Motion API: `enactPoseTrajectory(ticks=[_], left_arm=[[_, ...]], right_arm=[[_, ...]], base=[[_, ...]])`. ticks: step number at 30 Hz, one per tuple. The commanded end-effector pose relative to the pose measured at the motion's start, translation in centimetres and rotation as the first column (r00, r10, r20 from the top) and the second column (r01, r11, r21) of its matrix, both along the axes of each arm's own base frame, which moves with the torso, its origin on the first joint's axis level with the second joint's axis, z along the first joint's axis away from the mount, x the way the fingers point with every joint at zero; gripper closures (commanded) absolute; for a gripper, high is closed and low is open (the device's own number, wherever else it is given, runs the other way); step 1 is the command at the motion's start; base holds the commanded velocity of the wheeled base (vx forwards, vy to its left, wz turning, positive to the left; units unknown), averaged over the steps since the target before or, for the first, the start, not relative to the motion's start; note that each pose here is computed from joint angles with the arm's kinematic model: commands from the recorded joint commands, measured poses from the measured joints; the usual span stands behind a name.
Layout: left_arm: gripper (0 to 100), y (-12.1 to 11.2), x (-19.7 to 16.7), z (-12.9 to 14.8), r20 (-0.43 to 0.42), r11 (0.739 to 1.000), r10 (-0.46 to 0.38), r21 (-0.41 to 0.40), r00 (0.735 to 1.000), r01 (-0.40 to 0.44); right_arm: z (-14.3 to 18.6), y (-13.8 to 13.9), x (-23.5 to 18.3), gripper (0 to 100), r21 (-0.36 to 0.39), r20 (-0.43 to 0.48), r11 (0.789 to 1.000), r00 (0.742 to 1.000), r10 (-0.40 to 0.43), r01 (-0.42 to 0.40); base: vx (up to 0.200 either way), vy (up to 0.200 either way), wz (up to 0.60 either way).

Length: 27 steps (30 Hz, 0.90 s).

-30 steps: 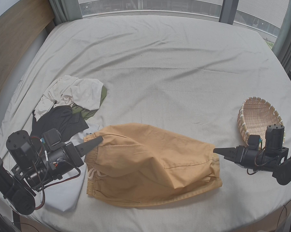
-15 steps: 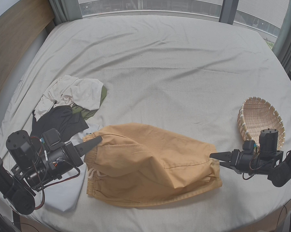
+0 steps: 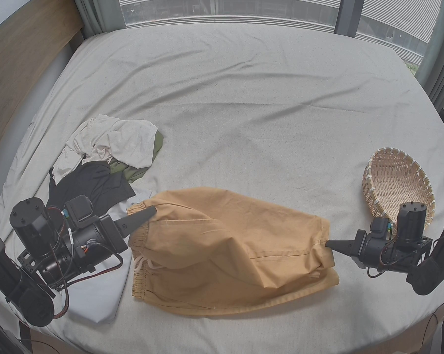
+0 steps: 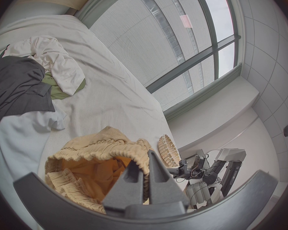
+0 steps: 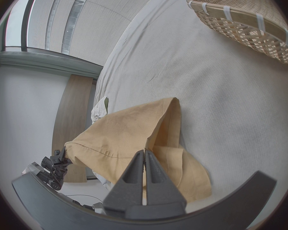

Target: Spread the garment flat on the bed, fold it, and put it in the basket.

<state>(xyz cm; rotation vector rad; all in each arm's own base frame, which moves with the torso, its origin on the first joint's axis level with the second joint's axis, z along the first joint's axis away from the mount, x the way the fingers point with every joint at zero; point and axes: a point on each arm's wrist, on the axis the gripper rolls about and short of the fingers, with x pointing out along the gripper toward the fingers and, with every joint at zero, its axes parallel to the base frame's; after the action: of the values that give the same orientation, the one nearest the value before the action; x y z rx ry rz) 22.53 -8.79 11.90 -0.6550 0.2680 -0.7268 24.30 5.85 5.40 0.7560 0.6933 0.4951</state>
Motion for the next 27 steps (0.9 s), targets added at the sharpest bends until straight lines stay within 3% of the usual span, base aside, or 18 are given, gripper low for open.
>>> enactPoseTrajectory(ticks=[1, 9, 10, 16, 27], left_arm=[[100, 0.0, 0.5, 0.4, 0.019, 1.0, 0.005, -0.009, 1.0, -0.005], [100, 0.2, 1.0, -0.1, 0.004, 1.0, 0.019, -0.004, 1.0, -0.019], [100, 0.2, 1.0, -0.1, 0.004, 1.0, 0.019, -0.004, 1.0, -0.019], [100, 0.1, 0.8, -0.1, 0.0, 1.0, 0.016, -0.003, 1.0, -0.016], [100, 0.0, 0.7, -0.2, -0.003, 1.0, 0.01, -0.002, 1.0, -0.01]], right_arm=[[-0.6, -0.3, -1.3, 100, -0.005, -0.024, 1.0, 1.0, 0.004, -0.004], [-1.5, -0.2, -2.2, 100, 0.005, -0.02, 0.999, 0.999, 0.033, -0.033], [-1.5, -0.2, -2.2, 0, 0.005, -0.02, 0.999, 0.999, 0.033, -0.033], [-2.9, 0.2, -0.4, 0, 0.01, 0.025, 1.0, 0.999, 0.029, -0.03], [-1.6, 0.9, 1.5, 0, 0.03, 0.126, 0.999, 0.991, 0.036, -0.04]], base=[[0.0, 0.0, 0.0], [0.0, 0.0, 0.0], [0.0, 0.0, 0.0], [0.0, 0.0, 0.0], [0.0, 0.0, 0.0]])
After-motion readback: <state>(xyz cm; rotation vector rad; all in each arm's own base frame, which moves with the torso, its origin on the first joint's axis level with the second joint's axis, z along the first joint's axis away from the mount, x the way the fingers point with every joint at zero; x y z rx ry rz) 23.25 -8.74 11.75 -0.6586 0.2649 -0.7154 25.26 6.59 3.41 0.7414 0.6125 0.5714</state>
